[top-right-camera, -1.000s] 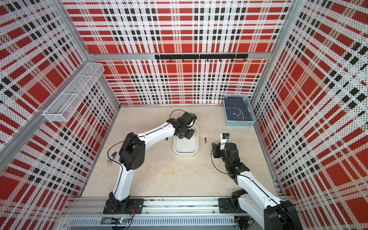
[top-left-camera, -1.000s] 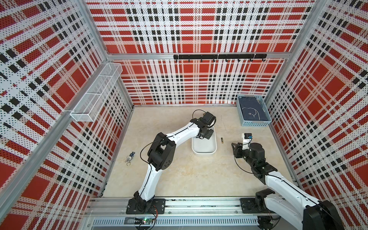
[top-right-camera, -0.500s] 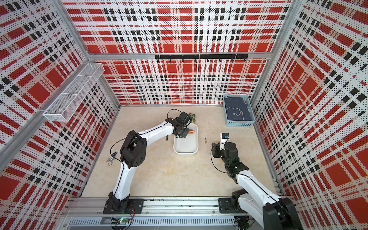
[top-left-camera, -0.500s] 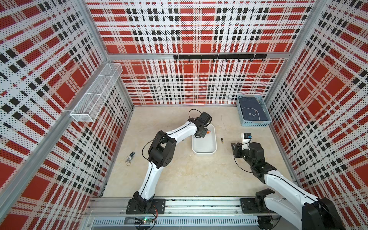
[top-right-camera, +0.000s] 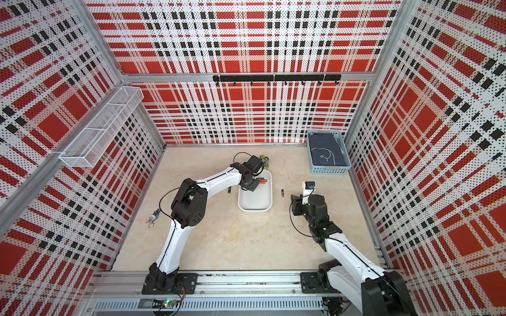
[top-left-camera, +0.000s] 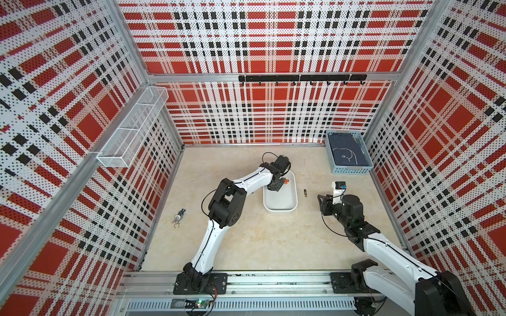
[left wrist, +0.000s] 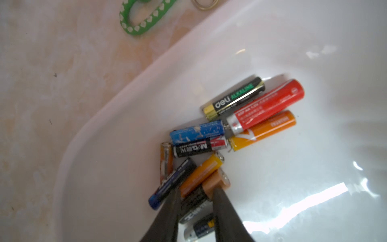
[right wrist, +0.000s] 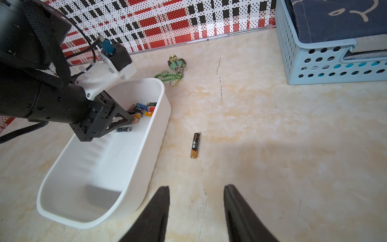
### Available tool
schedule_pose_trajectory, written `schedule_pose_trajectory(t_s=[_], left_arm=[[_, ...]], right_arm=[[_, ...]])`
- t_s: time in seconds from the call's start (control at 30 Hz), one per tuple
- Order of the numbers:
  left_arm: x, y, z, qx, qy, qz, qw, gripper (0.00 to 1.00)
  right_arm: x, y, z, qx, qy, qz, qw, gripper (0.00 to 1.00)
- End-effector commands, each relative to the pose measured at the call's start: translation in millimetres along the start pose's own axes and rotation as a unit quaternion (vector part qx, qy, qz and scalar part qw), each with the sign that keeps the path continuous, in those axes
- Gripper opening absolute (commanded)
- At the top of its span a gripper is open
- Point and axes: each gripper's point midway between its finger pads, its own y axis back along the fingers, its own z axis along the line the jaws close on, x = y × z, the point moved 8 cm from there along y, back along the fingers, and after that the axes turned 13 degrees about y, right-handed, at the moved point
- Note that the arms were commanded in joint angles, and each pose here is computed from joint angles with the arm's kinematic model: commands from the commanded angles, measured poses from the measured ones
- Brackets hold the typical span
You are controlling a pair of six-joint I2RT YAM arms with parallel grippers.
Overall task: Take the batteries out of the storage box
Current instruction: Pick up the battery from the storage box.
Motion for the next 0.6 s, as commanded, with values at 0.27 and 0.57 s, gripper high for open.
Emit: schedule_pose_trajectory(t_s=[0.27, 0.57], left_arm=[[11.9, -10.5, -10.2, 0.035, -0.006, 0.031, 0.999, 0.31], [7.7, -12.0, -1.0, 0.02, 0.028, 0.026, 0.999, 0.02]], right_arm=[[-11.9, 5.0, -3.0, 0.015, -0.001, -0.023, 1.0, 0.49], [-18.8, 8.8, -3.1, 0.018, 0.002, -0.031, 0.999, 0.49]])
